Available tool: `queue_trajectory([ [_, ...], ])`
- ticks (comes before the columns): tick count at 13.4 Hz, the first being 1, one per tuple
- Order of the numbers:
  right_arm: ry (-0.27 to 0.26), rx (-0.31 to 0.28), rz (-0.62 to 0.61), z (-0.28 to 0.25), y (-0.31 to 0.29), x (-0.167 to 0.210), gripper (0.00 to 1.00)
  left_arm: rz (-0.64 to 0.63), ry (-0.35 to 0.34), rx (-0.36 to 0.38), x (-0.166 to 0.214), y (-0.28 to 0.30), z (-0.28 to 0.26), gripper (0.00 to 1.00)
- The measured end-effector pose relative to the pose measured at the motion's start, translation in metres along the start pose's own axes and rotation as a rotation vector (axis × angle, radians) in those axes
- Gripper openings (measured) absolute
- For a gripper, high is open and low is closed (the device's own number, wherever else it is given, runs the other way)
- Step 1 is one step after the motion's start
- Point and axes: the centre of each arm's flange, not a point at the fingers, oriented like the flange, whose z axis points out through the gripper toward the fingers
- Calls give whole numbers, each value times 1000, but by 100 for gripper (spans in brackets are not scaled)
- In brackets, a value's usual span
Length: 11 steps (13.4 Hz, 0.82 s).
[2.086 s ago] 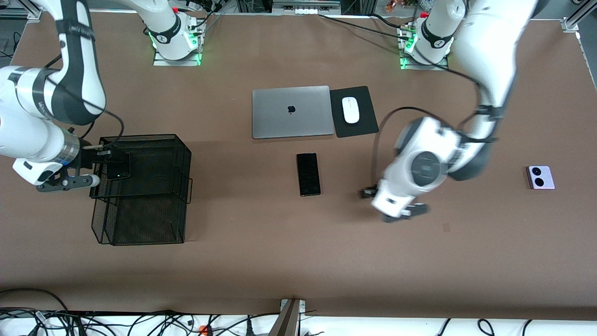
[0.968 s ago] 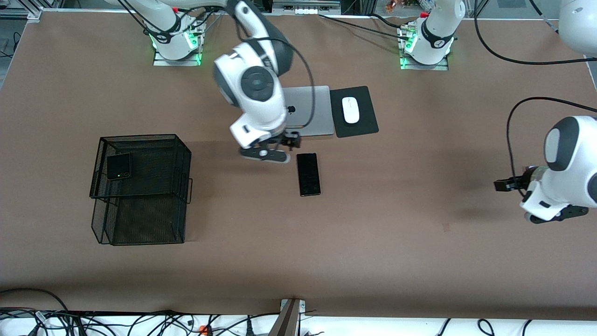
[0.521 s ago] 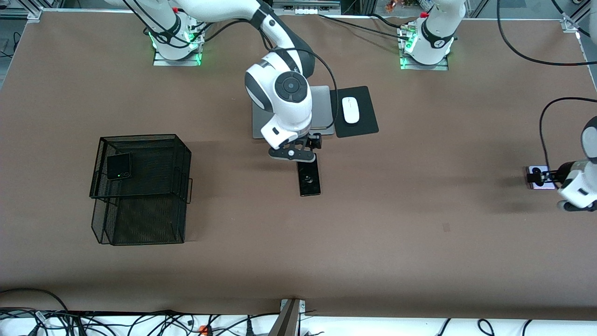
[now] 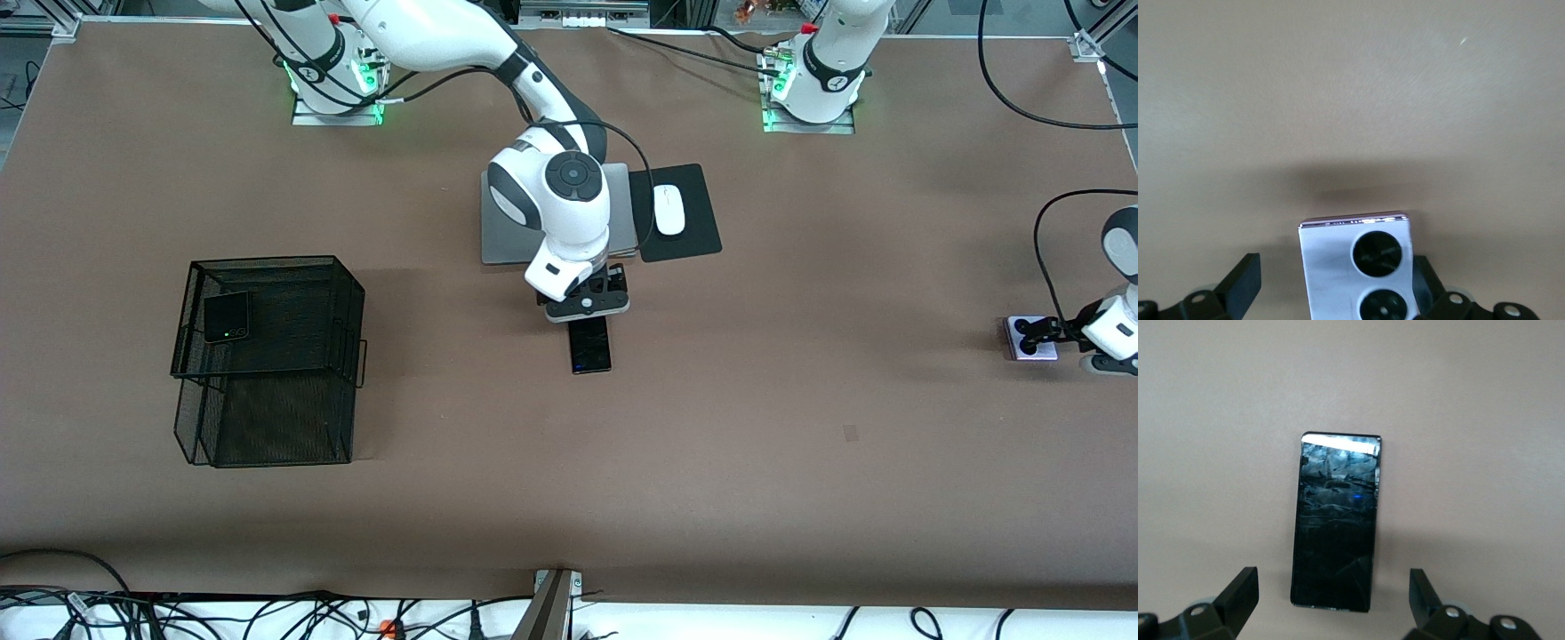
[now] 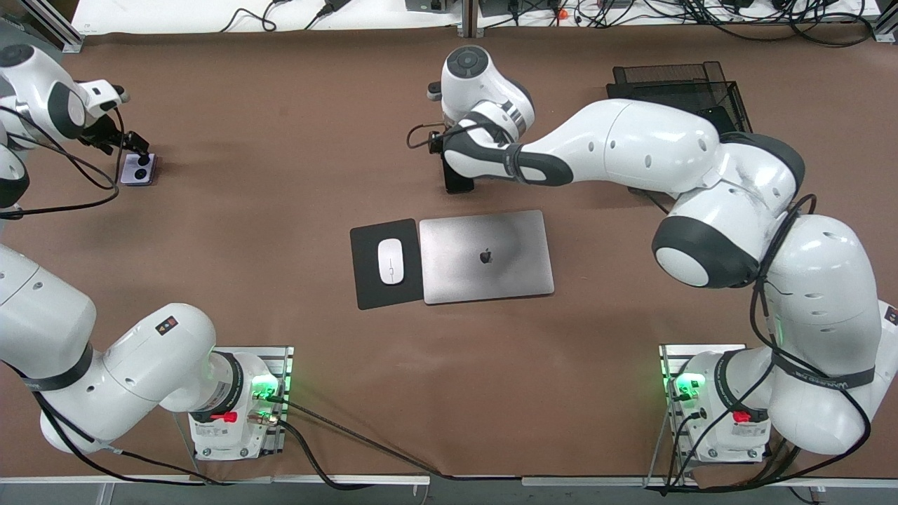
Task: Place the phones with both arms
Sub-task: 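Grasp the tall phone with the right gripper while the left gripper grasps the white phone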
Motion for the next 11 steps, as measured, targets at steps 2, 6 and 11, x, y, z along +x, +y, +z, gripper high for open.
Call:
queue_trajectory([
  [2, -4, -3, -15, 18, -4, -6, 100, 9, 16, -8, -1, 0, 13, 100],
  [6, -14, -11, -25, 46, -7, -15, 100, 8, 20, -14, -2, 0, 15, 100],
  [11, 7, 5, -22, 73, -8, -19, 100, -17, 25, -31, -2, 0, 15, 100],
])
